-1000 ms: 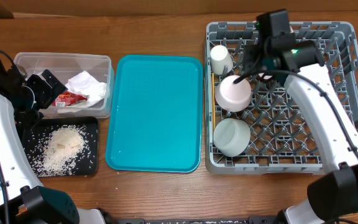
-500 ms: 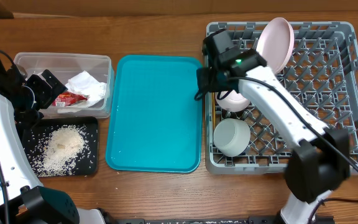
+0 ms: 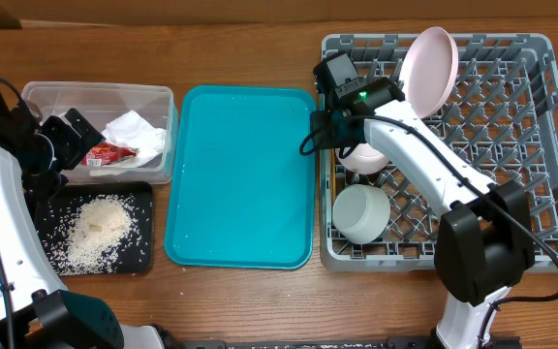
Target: Sort waste into correct bins and load items into the dishwasher
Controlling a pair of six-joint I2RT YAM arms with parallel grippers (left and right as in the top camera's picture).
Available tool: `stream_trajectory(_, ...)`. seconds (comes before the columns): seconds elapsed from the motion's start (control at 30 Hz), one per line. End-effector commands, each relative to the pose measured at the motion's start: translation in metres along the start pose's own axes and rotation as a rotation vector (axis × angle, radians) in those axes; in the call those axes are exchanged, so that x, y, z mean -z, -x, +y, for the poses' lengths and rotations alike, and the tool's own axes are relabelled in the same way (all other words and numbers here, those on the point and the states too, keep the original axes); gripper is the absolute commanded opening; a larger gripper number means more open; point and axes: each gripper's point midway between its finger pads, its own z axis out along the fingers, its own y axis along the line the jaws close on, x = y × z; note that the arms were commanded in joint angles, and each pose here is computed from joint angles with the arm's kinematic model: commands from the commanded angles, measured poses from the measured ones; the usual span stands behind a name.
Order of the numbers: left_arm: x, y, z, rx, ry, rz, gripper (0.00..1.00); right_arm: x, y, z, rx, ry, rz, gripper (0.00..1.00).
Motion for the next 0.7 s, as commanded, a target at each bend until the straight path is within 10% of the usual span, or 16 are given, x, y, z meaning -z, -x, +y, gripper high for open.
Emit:
stream_trajectory(0.0,0.008,0.005,-0.002,0.006,-0.005,-0.029,1.0,-0.011,-0.004,0.006,0.012,0.017,0.025,0.07)
stream_trajectory(0.67,0.008,0.005,-0.002,0.006,-0.005,-0.029,1.0,-0.014,0.0,0.019,0.167,0.017,-0.012,0.09)
